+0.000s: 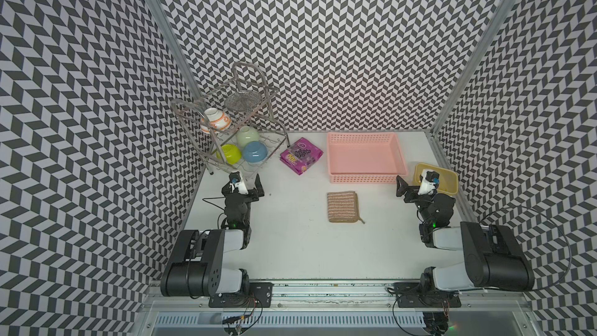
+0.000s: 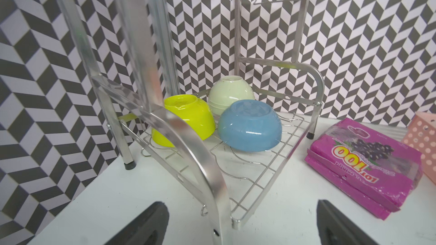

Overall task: Fold the square dishcloth
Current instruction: Reset both arms

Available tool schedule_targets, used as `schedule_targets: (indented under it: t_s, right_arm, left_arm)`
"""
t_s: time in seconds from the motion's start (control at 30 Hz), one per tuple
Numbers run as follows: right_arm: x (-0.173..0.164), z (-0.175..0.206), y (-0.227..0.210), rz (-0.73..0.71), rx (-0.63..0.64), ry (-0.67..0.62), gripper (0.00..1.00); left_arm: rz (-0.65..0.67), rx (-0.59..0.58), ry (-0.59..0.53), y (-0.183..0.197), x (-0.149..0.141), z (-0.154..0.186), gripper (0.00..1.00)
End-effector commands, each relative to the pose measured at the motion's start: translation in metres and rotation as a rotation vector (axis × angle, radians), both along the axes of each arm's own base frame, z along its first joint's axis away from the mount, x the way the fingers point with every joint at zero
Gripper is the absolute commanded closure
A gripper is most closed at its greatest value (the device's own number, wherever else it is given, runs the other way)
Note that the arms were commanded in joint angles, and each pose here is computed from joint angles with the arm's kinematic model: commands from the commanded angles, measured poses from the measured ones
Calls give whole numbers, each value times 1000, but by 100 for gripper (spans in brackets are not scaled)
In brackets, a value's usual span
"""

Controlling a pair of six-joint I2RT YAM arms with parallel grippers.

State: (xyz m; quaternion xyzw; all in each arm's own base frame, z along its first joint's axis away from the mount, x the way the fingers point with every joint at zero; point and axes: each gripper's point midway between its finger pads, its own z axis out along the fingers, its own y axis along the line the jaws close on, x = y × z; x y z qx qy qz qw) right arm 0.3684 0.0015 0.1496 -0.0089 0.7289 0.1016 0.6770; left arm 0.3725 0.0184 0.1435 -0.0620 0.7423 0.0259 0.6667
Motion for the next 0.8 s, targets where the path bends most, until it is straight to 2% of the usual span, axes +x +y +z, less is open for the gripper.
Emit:
schedule_targets:
  t_s: [0.0,0.1,0.23,0.37,0.4,0.43,0.5,0.53,0.6,0.7,0.77]
  right_arm:
    - [-1,24,19,120,-63,-118,0]
    - [-1,22,19,121,-65,-111,0]
    - [-1,19,21,128,-68,-98,0]
    - [3,11,35,142,-138,-80,0]
    - [4,9,40,151,-155,-85,0]
    - [3,17,43,157,-154,-152,0]
    - [-2,-4,39,136,-131,-68,0]
    - [7,1,38,132,-150,-53,0]
    - [5,13,39,119,-144,-128,0]
    - [7,0,29,65,-124,-62,0]
    - [15,5,13,-36,-103,-51,0]
  left_arm:
    - [-63,35,-70,-8,6,14,0]
    - [-96,44,-45,-13,15,0,0]
    - [-102,38,-48,-12,14,1,0]
    - [-100,39,-45,-12,15,1,0]
    - [-98,38,-39,-12,15,0,0]
    - [-99,39,-37,-12,15,0,0]
    - [-99,38,-41,-12,15,0,0]
    - [-99,39,-38,-13,15,-1,0]
    - [-97,40,-40,-12,15,0,0]
    - [-99,41,-42,-13,15,0,0]
    - [-98,41,-41,-13,14,0,0]
